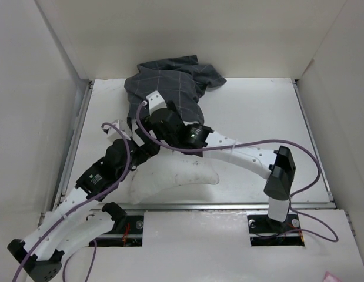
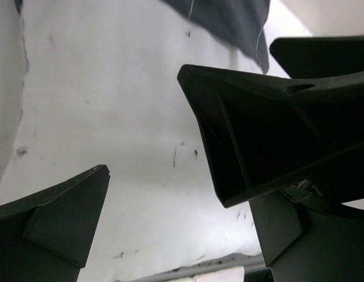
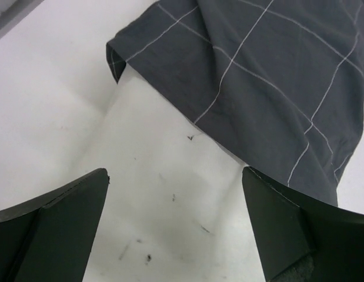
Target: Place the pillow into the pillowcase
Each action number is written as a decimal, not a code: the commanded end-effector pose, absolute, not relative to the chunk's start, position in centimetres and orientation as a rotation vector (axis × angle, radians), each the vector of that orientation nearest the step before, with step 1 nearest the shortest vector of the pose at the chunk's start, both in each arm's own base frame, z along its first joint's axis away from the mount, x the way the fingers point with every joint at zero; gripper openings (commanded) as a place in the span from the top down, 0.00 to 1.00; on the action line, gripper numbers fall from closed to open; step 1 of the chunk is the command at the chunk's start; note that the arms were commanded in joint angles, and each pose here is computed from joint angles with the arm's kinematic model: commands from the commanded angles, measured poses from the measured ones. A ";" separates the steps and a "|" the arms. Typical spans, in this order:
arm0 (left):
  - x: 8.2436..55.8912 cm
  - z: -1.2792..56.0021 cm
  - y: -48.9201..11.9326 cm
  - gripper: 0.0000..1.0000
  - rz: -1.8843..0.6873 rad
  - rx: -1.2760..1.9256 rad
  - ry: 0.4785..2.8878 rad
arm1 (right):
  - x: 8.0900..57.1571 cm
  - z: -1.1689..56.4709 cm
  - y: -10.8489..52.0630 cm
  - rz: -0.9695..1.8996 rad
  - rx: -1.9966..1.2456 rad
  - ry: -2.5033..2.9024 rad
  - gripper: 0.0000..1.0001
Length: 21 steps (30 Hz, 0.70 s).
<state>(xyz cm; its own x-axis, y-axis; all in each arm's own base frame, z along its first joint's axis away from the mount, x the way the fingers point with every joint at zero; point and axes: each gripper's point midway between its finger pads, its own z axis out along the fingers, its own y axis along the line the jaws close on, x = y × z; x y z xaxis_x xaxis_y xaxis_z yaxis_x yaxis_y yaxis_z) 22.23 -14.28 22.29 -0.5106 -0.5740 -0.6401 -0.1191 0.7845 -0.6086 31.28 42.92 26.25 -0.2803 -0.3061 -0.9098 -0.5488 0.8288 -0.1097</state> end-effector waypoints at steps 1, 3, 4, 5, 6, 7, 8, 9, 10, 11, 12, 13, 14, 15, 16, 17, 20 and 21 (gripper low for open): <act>23.9 21.4 -8.0 0.03 -0.333 -0.646 1.929 | 32.3 30.9 39.5 0.120 -0.498 1.881 0.00; 23.6 21.1 -8.1 0.01 -0.325 -0.623 1.953 | 33.6 33.2 40.6 0.214 -0.428 1.874 0.00; 23.5 20.5 -8.0 0.01 -0.309 -0.628 1.973 | 35.1 33.7 40.5 0.264 -0.405 1.881 0.00; 23.4 20.8 -7.9 0.01 -0.307 -0.628 1.974 | 36.2 35.6 40.2 0.310 -0.356 1.858 0.00; 23.2 20.6 -7.8 0.05 -0.305 -0.641 1.983 | 37.5 35.1 40.1 0.318 -0.338 1.874 0.00; 23.0 20.9 -7.6 0.19 -0.308 -0.651 1.967 | 38.5 35.5 39.4 0.331 -0.314 1.878 0.04; 22.8 21.0 -7.4 0.35 -0.313 -0.678 1.955 | 40.1 35.8 38.1 0.347 -0.295 1.882 0.10; 22.8 21.3 -7.2 0.43 -0.315 -0.684 1.940 | 40.9 36.0 37.7 0.368 -0.288 1.877 0.10; 22.7 21.5 -7.1 0.55 -0.324 -0.686 1.931 | 41.6 36.0 37.1 0.379 -0.286 1.883 0.10; 22.5 22.1 -6.8 0.71 -0.330 -0.704 1.909 | 42.8 36.3 35.7 0.381 -0.263 1.880 0.10; 22.6 22.2 -6.6 0.89 -0.326 -0.719 1.898 | 42.7 35.2 35.5 0.400 -0.289 1.906 0.10; 22.5 22.7 -6.1 0.95 -0.316 -0.728 1.880 | 42.4 36.5 34.9 0.413 -0.290 1.875 0.09; 22.4 22.9 -6.1 0.99 -0.325 -0.745 1.877 | 42.2 36.6 34.7 0.411 -0.312 1.864 0.06; 22.4 23.1 -5.8 1.00 -0.321 -0.752 1.861 | 42.3 36.7 34.0 0.404 -0.319 1.857 0.05; 22.4 23.1 -5.8 1.00 -0.321 -0.752 1.861 | 41.9 35.6 34.0 0.403 -0.350 1.872 0.05; 22.5 23.8 -5.9 1.00 -0.336 -0.748 1.843 | 41.3 36.4 33.9 0.416 -0.382 1.848 0.03; 22.9 23.9 -4.6 1.00 -0.262 -0.806 1.804 | 38.3 35.5 35.8 0.497 -0.595 1.853 0.04; 23.0 23.7 -3.9 1.00 -0.221 -0.878 1.778 | 37.2 34.8 35.8 0.431 -0.728 1.837 0.04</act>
